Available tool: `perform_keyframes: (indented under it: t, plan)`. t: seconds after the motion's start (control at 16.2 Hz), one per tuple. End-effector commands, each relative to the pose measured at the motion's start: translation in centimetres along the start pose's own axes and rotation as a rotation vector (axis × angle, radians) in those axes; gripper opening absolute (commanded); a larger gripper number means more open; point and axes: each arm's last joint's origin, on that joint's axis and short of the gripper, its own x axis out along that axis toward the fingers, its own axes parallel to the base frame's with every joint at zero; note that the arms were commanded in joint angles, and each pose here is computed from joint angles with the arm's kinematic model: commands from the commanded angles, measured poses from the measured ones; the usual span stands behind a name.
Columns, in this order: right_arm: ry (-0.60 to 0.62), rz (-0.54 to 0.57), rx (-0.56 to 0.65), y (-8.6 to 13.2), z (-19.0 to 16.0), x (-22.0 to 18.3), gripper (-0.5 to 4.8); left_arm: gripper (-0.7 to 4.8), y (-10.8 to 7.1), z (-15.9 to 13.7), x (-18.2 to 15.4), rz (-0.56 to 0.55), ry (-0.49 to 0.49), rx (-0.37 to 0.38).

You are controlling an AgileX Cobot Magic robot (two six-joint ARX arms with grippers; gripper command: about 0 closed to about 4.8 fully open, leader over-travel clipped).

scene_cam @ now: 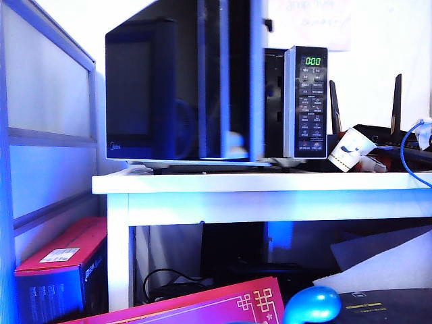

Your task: Open the microwave door, place the orange inside the microwave, then close the microwave door.

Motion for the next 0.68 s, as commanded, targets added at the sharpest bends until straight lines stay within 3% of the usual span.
perform_keyframes:
  t: [0.06,0.68]
  plan:
    - [-0.036,-0.013,0.001,-0.1,0.9,-0.8,-0.01,-0.06,-0.7,0.4,1.4,-0.05,-0.005,0.023]
    - [-0.055,-0.018,-0.001,-0.3,1.5,-1.5,-0.01,-0.06,0.6,2.3,5.7,-0.029,-0.161,0.096]
